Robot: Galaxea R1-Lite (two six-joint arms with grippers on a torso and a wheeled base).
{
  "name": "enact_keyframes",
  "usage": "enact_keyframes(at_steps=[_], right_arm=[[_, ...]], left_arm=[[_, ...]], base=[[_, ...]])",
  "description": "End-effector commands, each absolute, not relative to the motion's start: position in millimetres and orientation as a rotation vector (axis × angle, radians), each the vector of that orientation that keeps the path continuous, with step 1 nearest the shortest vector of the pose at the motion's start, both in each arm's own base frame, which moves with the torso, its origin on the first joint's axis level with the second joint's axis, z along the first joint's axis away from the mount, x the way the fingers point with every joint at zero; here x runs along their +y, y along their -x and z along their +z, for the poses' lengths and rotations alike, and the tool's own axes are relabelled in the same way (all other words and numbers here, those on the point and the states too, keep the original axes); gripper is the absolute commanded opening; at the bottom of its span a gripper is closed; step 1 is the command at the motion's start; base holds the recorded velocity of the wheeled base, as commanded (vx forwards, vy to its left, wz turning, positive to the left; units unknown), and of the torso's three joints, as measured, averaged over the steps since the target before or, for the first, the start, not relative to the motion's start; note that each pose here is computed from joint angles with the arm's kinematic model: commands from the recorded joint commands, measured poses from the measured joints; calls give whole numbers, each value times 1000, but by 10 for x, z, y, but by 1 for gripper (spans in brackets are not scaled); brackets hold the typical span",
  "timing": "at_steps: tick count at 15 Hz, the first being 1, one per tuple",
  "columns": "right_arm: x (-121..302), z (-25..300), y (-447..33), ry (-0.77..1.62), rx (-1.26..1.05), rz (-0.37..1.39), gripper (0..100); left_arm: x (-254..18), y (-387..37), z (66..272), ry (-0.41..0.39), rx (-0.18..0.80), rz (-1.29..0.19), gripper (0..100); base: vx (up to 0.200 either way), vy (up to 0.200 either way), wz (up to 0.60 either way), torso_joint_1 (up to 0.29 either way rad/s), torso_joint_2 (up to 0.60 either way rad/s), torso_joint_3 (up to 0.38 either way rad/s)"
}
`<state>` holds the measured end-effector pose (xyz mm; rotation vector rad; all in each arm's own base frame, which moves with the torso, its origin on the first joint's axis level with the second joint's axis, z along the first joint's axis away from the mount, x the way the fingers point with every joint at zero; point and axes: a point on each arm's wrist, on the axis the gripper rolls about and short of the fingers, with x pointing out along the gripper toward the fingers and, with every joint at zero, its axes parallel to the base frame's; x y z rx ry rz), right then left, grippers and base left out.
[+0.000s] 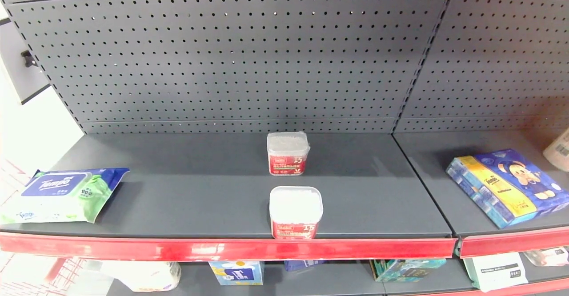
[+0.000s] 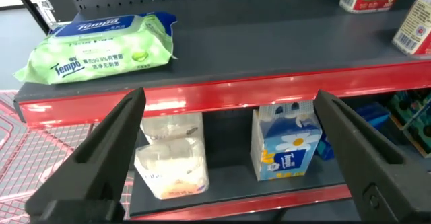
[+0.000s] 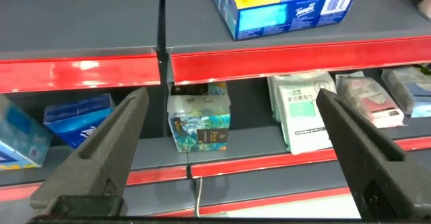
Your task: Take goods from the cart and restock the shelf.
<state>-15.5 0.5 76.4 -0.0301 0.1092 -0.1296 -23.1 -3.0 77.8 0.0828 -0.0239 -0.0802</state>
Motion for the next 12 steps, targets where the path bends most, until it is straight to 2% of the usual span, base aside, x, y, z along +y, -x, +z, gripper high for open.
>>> enact_keyframes(at_steps=[1, 4, 7, 12], right_arm=[[5, 764, 153, 31, 111, -130, 100], [5, 764, 153, 31, 111, -130, 100], [5, 764, 153, 29, 111, -130, 100], [5, 764, 153, 31, 111, -130, 100]], left_arm=[[-29, 230, 778, -83, -23, -80, 100], [-29, 230, 778, -83, -23, -80, 100], [-29, 230, 778, -83, -23, -80, 100], [-29, 230, 778, -83, -23, -80, 100]], base=[[0, 0, 0, 0, 0, 0], [0, 0, 0, 0, 0, 0], [200, 0, 0, -6, 4, 1], [0, 0, 0, 0, 0, 0]])
